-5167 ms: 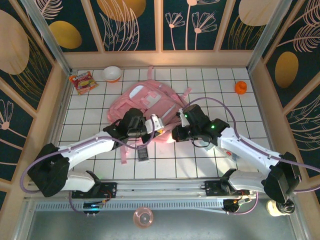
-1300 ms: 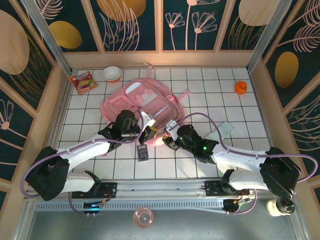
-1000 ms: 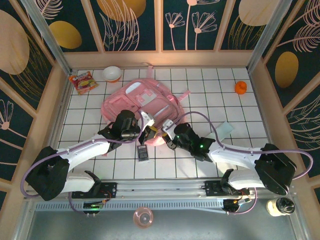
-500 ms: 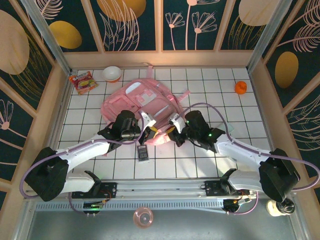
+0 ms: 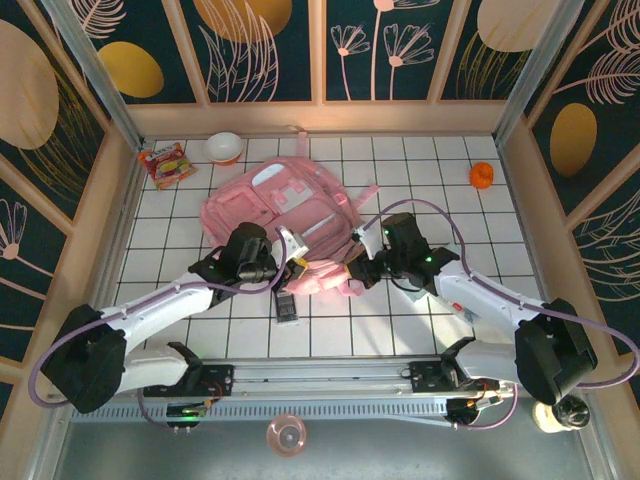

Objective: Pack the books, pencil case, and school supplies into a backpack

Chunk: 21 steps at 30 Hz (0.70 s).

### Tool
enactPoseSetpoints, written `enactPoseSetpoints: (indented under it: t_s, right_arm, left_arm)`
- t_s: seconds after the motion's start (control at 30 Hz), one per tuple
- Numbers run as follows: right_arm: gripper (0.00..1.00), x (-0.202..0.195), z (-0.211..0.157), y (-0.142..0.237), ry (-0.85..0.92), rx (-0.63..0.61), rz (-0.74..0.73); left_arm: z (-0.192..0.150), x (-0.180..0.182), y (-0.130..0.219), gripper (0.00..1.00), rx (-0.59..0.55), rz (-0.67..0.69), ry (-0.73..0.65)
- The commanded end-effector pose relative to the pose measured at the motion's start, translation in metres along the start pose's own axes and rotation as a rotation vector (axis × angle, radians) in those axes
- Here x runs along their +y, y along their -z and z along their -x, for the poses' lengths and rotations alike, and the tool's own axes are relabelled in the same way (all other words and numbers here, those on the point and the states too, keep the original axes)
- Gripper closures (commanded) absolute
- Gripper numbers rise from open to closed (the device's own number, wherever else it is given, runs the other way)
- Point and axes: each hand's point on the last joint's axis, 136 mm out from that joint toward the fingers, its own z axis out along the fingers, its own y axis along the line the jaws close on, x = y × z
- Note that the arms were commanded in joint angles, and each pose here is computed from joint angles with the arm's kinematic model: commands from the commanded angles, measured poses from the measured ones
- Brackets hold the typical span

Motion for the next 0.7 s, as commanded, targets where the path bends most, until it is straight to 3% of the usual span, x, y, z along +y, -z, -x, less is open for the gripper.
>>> enactPoseSetpoints:
  t_s: [0.0,0.03,0.13,0.27,0.4,0.5,0.67]
  right_arm:
    - [1.0,0.014,-0.006,0.001,-0.062,0.041,0.064]
    - [1.0,0.024,-0.005,0.0,-0.048,0.045,0.094]
    - [1.0,0.041,-0.004,-0.002,-0.04,0.057,0.149]
    - [1.0,0.058,-0.004,-0.002,-0.061,0.052,0.23]
    - [1.0,0.064,-0.002,-0.001,-0.071,0.056,0.259]
    - [1.0,0.065,0.0,0.002,-0.086,0.056,0.265]
    - [1.0,0.03,-0.011,-0.004,-0.108,0.104,0.072]
  left_arm:
    - [-0.001,0.01,0.009,0.62,0.015,0.047,-0.036]
    - [0.005,0.004,0.01,0.47,-0.001,0.012,-0.047]
    - [0.016,-0.016,0.007,0.3,-0.028,-0.055,-0.126]
    - [0.015,-0.029,-0.01,0.25,0.012,-0.053,-0.221]
    - [0.007,-0.018,-0.028,0.26,0.054,-0.003,-0.22]
    - [-0.013,-0.009,-0.037,0.37,0.116,0.033,-0.254]
    - [-0.018,-0.004,-0.03,0.88,0.135,0.07,-0.258]
